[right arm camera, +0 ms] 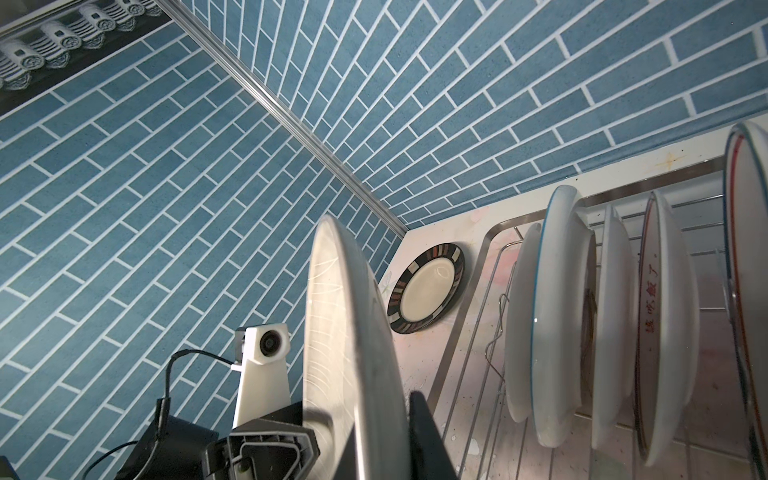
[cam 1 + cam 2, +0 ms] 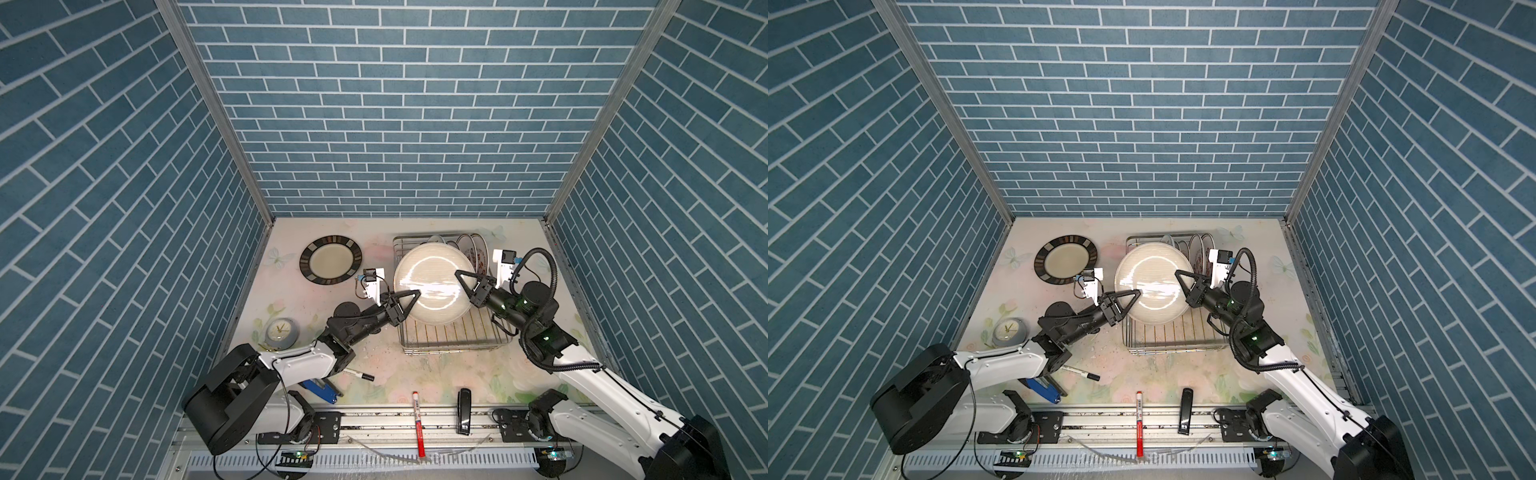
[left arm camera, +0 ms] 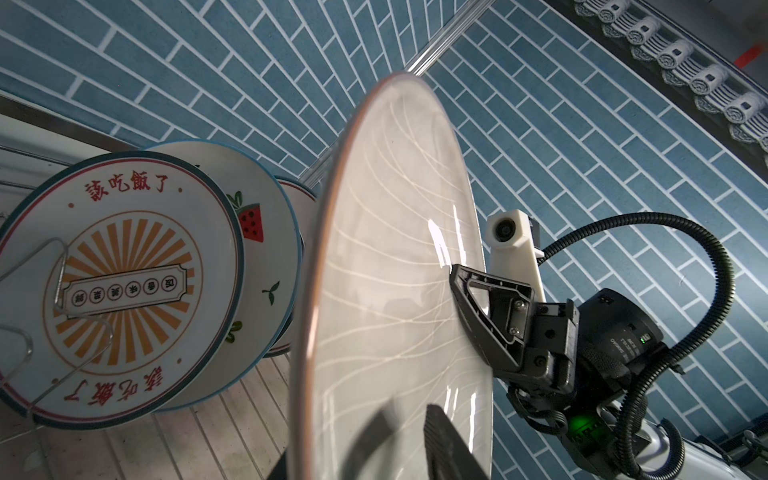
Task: Unload the plates from the dish rack
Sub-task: 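Carry the large white plate away from the rack toward the table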
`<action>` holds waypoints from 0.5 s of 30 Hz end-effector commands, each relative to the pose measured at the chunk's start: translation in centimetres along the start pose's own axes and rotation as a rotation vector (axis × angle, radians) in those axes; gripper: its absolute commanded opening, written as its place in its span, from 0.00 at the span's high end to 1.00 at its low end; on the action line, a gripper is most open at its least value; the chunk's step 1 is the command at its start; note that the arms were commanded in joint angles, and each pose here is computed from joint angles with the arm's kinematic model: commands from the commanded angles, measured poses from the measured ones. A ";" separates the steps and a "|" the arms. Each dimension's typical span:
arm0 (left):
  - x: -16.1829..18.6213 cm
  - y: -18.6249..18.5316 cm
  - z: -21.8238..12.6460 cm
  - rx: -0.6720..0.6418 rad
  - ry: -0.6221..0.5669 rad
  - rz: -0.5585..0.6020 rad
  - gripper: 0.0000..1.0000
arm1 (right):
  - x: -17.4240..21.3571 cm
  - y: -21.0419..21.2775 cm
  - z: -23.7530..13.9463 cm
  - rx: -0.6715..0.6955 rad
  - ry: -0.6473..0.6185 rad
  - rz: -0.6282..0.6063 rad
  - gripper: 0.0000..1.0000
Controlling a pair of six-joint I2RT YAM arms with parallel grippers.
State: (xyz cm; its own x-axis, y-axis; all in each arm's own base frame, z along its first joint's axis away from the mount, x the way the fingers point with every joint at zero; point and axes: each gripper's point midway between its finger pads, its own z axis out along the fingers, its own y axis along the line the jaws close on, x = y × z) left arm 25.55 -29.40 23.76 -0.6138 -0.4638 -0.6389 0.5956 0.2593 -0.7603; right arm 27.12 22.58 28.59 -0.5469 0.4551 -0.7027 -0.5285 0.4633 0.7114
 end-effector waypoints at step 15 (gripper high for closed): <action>-0.8 -0.8 1.5 0.049 -0.019 -0.041 0.96 | -1.4 2.8 2.5 -0.169 0.021 -0.042 0.94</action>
State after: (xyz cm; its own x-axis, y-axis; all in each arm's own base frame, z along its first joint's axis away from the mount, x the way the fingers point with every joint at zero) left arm 27.29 -29.15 22.46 -0.6633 -0.5171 -0.5410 0.4931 0.2418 -0.8357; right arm 28.98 23.50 27.24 -0.5781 0.4276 -0.6949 -0.5389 0.4394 0.7187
